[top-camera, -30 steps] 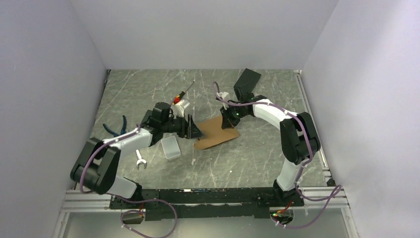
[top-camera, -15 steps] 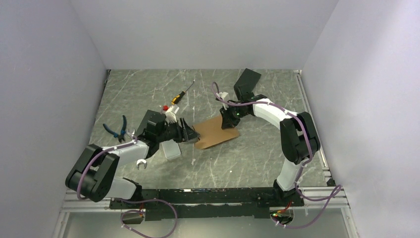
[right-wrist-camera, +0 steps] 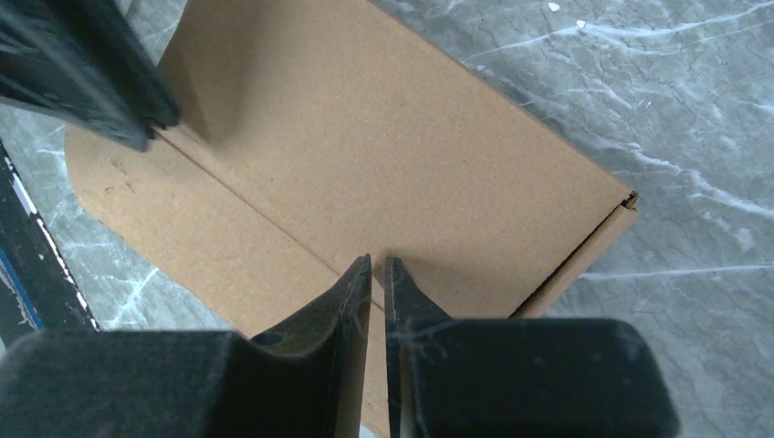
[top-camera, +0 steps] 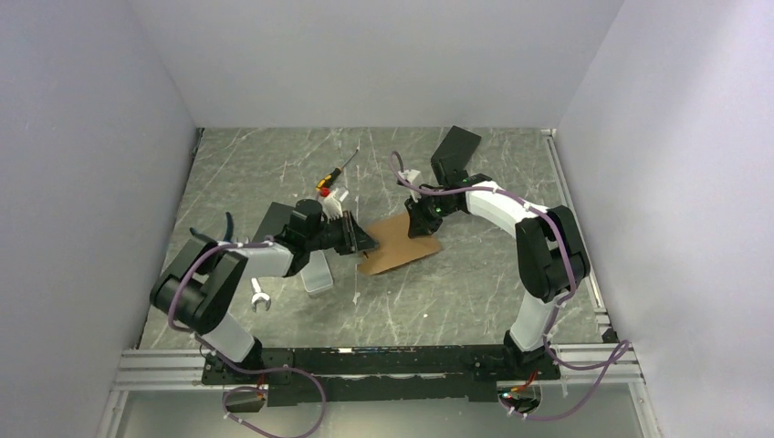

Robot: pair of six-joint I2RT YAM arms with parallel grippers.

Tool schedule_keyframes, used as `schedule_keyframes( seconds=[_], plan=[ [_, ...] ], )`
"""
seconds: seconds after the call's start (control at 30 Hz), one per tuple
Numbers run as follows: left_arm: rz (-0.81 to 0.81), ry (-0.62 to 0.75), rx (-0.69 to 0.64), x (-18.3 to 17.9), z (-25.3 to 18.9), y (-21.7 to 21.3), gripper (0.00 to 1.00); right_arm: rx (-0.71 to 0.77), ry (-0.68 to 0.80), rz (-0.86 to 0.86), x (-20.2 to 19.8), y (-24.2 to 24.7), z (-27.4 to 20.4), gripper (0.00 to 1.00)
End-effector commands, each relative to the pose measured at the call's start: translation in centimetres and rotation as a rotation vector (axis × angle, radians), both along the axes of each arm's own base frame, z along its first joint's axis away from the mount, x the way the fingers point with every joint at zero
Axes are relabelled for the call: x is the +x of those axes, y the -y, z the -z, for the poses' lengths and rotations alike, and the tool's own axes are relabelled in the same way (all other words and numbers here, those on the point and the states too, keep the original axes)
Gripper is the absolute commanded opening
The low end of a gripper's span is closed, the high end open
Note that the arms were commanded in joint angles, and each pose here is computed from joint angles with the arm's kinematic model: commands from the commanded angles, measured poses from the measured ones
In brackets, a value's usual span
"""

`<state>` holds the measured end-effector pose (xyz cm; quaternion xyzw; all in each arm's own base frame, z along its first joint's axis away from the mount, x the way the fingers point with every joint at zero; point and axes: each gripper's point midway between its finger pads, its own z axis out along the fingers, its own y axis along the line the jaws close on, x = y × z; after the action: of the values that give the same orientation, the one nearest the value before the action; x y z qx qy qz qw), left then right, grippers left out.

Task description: Fold the paper box

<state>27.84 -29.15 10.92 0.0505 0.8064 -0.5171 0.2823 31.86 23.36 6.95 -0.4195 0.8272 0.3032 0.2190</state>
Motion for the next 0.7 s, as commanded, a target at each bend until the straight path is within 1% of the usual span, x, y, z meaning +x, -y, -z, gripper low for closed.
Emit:
schedule_keyframes(
  seconds=[0.0,0.1,0.17,0.33,0.47,0.57,0.67],
  plan=[
    [0.014,-0.104,0.047,-1.1,3.5,-0.2,0.2,-0.012,0.014,0.007,0.7,0.2,-0.4,0.15],
    [0.007,-0.145,0.07,-1.2,4.9,-0.4,0.2,-0.012,0.01,0.007,0.6,0.2,-0.3,0.16],
    [0.011,-0.139,0.059,-1.1,4.6,-0.2,0.2,-0.01,0.009,0.004,0.6,0.1,-0.3,0.17],
    [0.017,-0.042,0.025,0.0,0.5,0.3,0.26,0.004,0.014,-0.008,0.5,0.0,-0.8,0.2],
    [-0.016,0.044,0.023,0.0,-3.0,-0.4,0.31,0.012,0.013,-0.013,0.4,0.0,-1.0,0.22],
    [-0.068,0.063,0.039,-0.5,-3.7,-1.6,0.35,0.037,0.012,-0.026,0.2,-0.3,-1.6,0.24],
    [-0.105,0.046,0.064,-0.7,-2.6,-2.4,0.36,0.072,0.01,-0.043,-0.2,-0.8,-2.4,0.25]
  ],
)
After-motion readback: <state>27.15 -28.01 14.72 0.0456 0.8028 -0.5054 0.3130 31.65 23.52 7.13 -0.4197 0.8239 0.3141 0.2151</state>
